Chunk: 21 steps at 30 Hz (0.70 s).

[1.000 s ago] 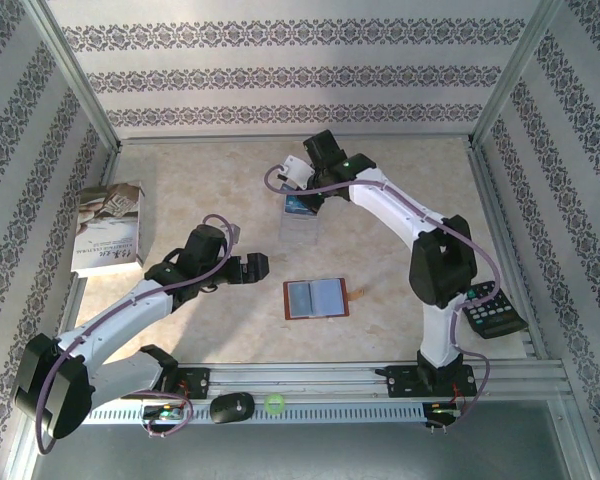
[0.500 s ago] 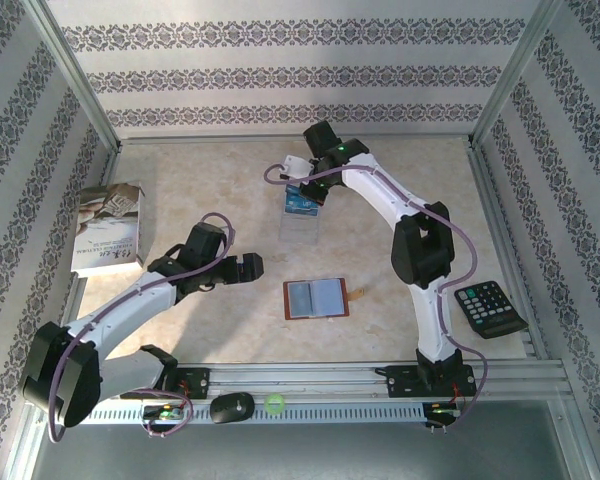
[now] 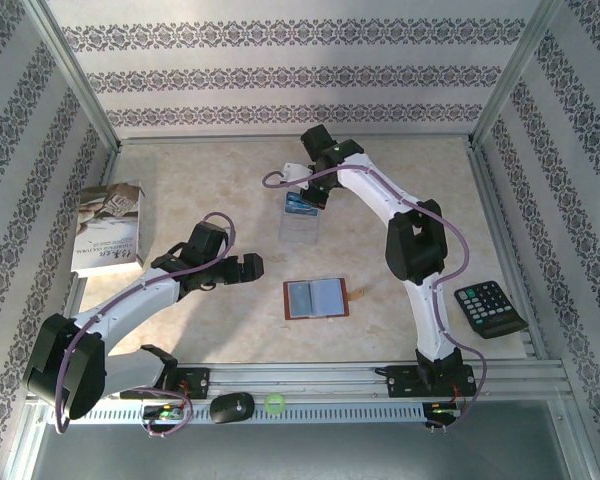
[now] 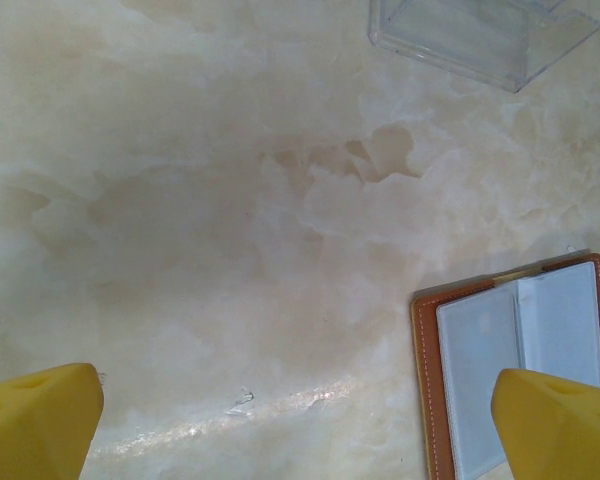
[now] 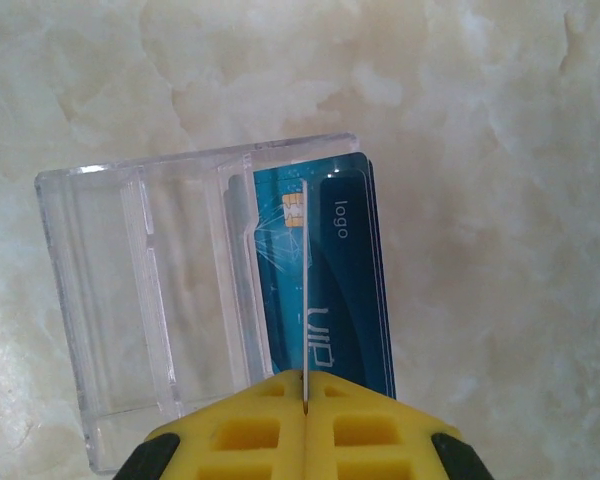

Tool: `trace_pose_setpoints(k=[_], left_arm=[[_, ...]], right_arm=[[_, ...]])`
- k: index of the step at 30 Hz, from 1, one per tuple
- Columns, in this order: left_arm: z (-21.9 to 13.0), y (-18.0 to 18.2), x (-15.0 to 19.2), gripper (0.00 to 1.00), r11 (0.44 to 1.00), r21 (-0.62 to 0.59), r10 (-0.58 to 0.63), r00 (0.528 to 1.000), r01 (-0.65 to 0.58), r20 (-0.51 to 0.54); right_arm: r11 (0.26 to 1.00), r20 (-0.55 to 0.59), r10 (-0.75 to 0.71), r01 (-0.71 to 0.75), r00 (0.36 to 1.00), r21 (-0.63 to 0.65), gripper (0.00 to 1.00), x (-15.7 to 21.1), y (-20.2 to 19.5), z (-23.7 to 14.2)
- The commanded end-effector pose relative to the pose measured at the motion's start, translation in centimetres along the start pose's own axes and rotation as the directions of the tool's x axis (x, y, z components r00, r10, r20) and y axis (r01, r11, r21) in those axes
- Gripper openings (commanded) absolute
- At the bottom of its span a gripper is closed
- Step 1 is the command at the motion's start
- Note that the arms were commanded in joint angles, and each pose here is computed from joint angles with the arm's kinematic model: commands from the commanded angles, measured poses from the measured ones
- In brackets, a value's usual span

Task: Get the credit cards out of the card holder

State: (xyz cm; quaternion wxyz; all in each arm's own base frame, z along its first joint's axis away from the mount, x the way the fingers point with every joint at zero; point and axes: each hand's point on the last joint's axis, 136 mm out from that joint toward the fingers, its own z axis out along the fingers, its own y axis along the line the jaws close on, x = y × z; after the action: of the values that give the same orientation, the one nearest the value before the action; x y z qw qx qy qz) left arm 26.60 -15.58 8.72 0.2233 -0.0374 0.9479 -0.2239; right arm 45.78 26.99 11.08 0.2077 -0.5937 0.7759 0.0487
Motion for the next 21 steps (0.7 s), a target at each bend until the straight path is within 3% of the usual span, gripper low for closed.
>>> trace_pose_setpoints(k=[1,5,8,11,14,17,21], left_arm=[[-0.2,-0.4,-0.9,1.0,1.0,0.021,-0.002,1.0,0.001,0.021],[0.0,-0.4,-0.9,1.0,1.0,0.028,-0.005,1.0,0.004,0.02],[0.0,-0.7,-0.9,1.0,0.999,0.042,-0.008,1.0,0.007,0.018],[-0.2,-0.9,-0.9,1.0,0.998,0.056,-0.009,1.0,0.008,0.022],[-0.6,-0.9,-1.0,1.0,0.998,0.058,-0.013,0.999,0.011,0.038],[-1.2,-1.0,-1.3,1.0,0.998,0.066,-0.024,0.997,0.019,0.073],[-1.6,-1.2,-1.8,1.0,0.994,0.106,-0.047,0.99,0.032,0.135]], right_arm=[[1.0,-0.023,-0.016,0.015,1.0,-0.017,0.0,0.4,0.0,0.2],[1.0,-0.035,0.0,-0.001,0.999,-0.009,0.02,0.5,-0.2,0.7],[0.998,-0.024,0.026,-0.025,0.999,0.053,0.19,0.1,-1.5,0.7],[0.987,0.057,0.055,-0.063,0.997,0.15,0.31,-1.5,-3.1,-0.6],[0.961,0.181,0.076,-0.12,0.981,0.251,0.35,-3.7,-4.4,-3.1],[0.944,0.318,0.134,-0.219,0.939,0.248,0.38,-5.9,-4.2,-6.2],[0.879,0.478,0.353,-0.46,0.804,0.125,0.41,-7.4,-2.4,-8.8]])
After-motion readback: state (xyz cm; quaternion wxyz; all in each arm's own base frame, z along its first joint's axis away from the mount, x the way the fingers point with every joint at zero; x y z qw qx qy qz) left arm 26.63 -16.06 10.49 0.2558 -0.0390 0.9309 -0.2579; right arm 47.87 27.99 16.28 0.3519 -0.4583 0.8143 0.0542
